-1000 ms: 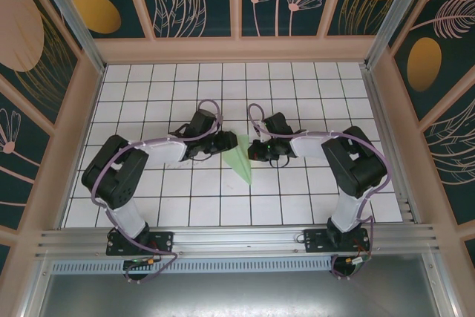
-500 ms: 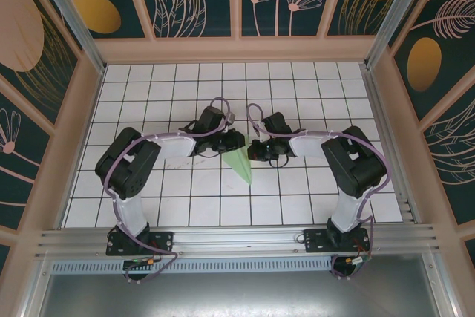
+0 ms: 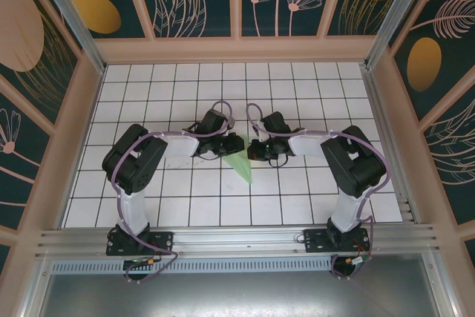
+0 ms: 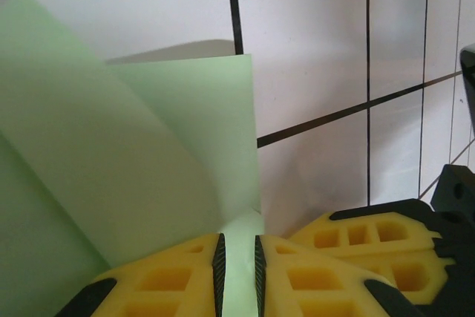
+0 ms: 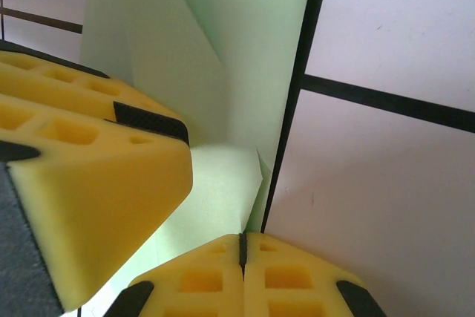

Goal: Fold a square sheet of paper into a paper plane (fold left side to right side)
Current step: Fourth fold the wing at the center of the table.

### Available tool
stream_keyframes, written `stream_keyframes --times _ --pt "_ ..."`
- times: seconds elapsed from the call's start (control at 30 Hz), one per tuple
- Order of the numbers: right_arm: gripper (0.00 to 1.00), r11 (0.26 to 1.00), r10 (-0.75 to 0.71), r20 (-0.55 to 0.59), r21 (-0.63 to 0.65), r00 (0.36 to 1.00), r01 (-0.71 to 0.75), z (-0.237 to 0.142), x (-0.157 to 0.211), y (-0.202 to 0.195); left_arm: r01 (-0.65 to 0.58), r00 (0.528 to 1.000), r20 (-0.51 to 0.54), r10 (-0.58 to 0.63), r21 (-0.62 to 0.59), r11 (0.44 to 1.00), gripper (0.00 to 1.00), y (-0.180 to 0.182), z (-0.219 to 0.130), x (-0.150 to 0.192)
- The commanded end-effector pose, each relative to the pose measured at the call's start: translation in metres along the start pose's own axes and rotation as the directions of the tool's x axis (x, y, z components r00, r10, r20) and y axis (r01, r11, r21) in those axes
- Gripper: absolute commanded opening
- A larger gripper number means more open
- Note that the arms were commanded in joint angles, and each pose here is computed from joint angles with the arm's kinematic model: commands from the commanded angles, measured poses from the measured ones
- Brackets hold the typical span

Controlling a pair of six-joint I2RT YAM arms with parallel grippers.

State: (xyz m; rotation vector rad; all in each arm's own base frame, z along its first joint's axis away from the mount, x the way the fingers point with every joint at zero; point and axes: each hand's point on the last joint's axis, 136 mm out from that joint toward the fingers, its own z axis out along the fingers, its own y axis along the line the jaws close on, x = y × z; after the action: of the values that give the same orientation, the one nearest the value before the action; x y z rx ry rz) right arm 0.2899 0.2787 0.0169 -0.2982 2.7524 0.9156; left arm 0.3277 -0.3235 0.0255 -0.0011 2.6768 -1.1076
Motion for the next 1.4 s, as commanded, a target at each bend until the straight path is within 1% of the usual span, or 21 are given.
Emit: stream_keyframes --times 0.0,0.2,0.3,0.4,0.5,0.57,0.63,0.67,0.7,0.77,0.83,0.93,1.0,1.17,1.37 --pt "0.0 0.998 -0.009 -0.066 0.062 0.998 0.013 0.014 0.018 -0.013 -0.006 1.0 -0.012 0.005 -0.056 0.998 0.22 0.016 0.004 0.008" --pt "0.0 0.998 -0.015 -0.065 0.063 0.998 0.019 0.014 0.017 -0.012 0.014 0.999 -0.033 -0.018 -0.109 0.994 0.22 0.037 0.005 0.023" --pt "0.0 0.999 -0.02 -0.052 0.049 0.998 0.023 0.011 0.009 -0.007 0.023 0.999 -0.037 -0.028 -0.126 0.992 0.22 0.045 0.005 0.028" --pt "0.07 0.999 -0.034 -0.016 0.02 0.999 0.034 0.003 -0.006 0.003 0.03 0.998 -0.043 -0.037 -0.141 0.99 0.22 0.051 0.007 0.033" --pt "0.13 0.999 -0.043 0.04 -0.01 0.998 0.043 -0.013 -0.024 0.014 0.035 0.998 -0.049 -0.043 -0.154 0.987 0.22 0.057 0.008 0.036" --pt "0.21 0.999 -0.045 0.088 -0.02 0.995 0.047 -0.029 -0.036 0.02 0.038 0.998 -0.049 -0.046 -0.158 0.987 0.22 0.059 0.009 0.037" --pt "0.29 0.998 -0.052 0.123 -0.023 0.991 0.055 -0.043 -0.041 0.026 0.04 0.998 -0.048 -0.048 -0.161 0.986 0.22 0.06 0.009 0.038" --pt "0.32 0.998 -0.053 0.131 -0.021 0.99 0.056 -0.049 -0.04 0.028 0.04 0.998 -0.047 -0.048 -0.161 0.986 0.22 0.061 0.009 0.038" --pt "0.32 0.998 -0.055 0.132 -0.021 0.99 0.058 -0.053 -0.038 0.029 0.04 0.998 -0.047 -0.048 -0.16 0.986 0.22 0.06 0.009 0.038" --pt "0.31 0.997 -0.045 0.127 -0.048 0.991 0.052 -0.061 -0.03 0.034 0.039 0.998 -0.046 -0.047 -0.161 0.986 0.22 0.06 0.009 0.037" --pt "0.25 0.992 -0.03 0.106 -0.122 0.994 0.043 -0.064 -0.015 0.045 0.039 0.998 -0.046 -0.047 -0.16 0.986 0.22 0.06 0.009 0.037" --pt "0.19 0.969 -0.007 0.047 -0.246 0.999 0.019 -0.06 0.01 0.064 0.038 0.998 -0.043 -0.046 -0.16 0.986 0.22 0.06 0.008 0.036" --pt "0.17 0.958 0.005 0.003 -0.285 1.0 -0.004 -0.054 0.024 0.069 0.037 0.998 -0.043 -0.044 -0.161 0.986 0.22 0.059 0.008 0.036" --pt "0.15 0.958 0.012 -0.077 -0.284 0.997 -0.033 -0.033 0.043 0.063 0.037 0.998 -0.043 -0.044 -0.163 0.986 0.21 0.059 0.007 0.036" --pt "0.15 0.969 0.009 -0.112 -0.243 0.994 -0.036 -0.02 0.052 0.054 0.037 0.998 -0.04 -0.044 -0.167 0.985 0.21 0.06 0.006 0.037"
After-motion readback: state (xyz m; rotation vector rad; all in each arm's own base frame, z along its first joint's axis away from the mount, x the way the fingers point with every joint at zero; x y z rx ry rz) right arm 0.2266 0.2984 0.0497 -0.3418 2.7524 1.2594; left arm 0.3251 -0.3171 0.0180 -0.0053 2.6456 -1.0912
